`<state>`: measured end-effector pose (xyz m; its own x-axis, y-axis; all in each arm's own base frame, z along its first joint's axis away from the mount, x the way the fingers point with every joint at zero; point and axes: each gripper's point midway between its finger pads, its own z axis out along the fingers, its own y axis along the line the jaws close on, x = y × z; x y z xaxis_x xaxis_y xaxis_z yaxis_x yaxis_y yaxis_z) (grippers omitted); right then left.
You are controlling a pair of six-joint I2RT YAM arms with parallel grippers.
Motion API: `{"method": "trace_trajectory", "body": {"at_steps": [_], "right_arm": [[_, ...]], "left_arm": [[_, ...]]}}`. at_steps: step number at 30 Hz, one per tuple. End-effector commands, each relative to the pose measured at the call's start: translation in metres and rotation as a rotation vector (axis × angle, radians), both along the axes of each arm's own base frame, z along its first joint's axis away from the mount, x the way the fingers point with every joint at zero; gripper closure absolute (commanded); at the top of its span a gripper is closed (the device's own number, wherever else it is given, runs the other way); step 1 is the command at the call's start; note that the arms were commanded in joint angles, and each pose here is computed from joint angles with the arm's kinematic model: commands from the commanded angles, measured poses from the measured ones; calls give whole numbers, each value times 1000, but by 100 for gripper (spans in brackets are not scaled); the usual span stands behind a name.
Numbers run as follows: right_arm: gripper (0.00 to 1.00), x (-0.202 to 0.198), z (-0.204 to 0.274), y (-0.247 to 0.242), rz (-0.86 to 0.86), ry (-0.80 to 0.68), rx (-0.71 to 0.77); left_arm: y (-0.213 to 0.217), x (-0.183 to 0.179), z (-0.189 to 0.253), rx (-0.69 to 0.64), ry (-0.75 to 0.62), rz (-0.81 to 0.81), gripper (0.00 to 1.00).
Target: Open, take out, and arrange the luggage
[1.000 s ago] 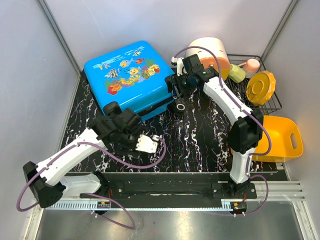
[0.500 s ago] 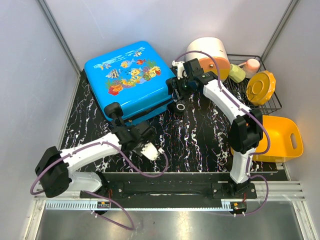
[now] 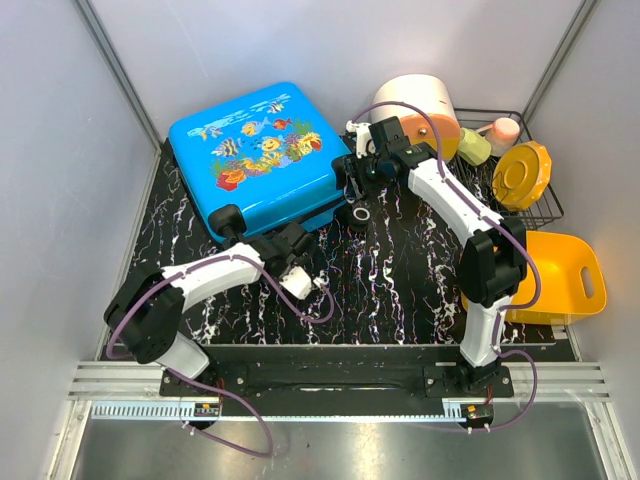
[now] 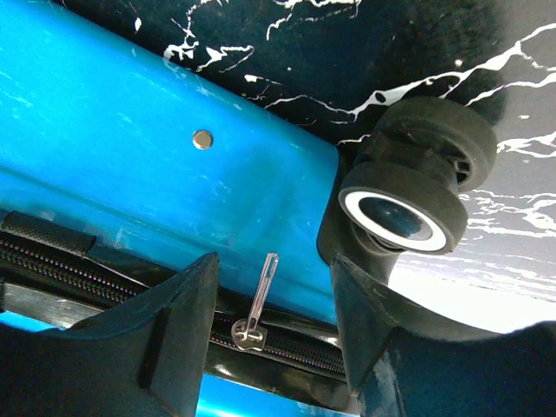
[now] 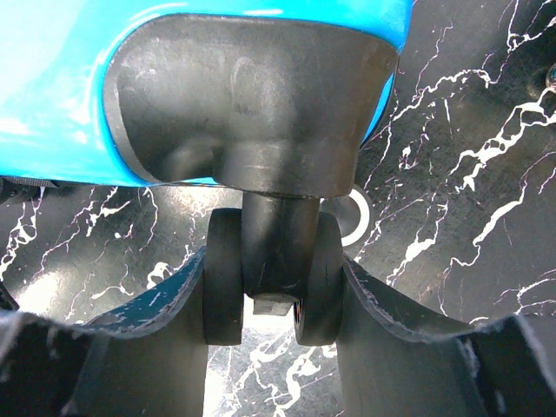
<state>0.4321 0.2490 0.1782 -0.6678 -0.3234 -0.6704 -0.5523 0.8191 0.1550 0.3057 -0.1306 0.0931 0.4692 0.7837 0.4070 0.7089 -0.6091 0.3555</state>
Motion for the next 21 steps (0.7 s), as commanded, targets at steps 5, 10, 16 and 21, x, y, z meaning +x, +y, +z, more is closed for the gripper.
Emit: {"method": "trace_trajectory", "body": {"at_steps": [5, 10, 16, 21], "right_arm": [[100, 28, 32, -16, -25, -151, 23], [100, 30, 33, -17, -29, -155, 22], [100, 36, 35, -21, -37, -166, 15], [100, 39, 34, -26, -47, -170, 4]], "left_arm": [[11, 20, 19, 68, -68, -10, 64], [29, 8, 9, 123, -17, 13, 83], [47, -12, 8, 128, -6, 48, 100], [62, -27, 10, 146, -29, 32, 100]]}}
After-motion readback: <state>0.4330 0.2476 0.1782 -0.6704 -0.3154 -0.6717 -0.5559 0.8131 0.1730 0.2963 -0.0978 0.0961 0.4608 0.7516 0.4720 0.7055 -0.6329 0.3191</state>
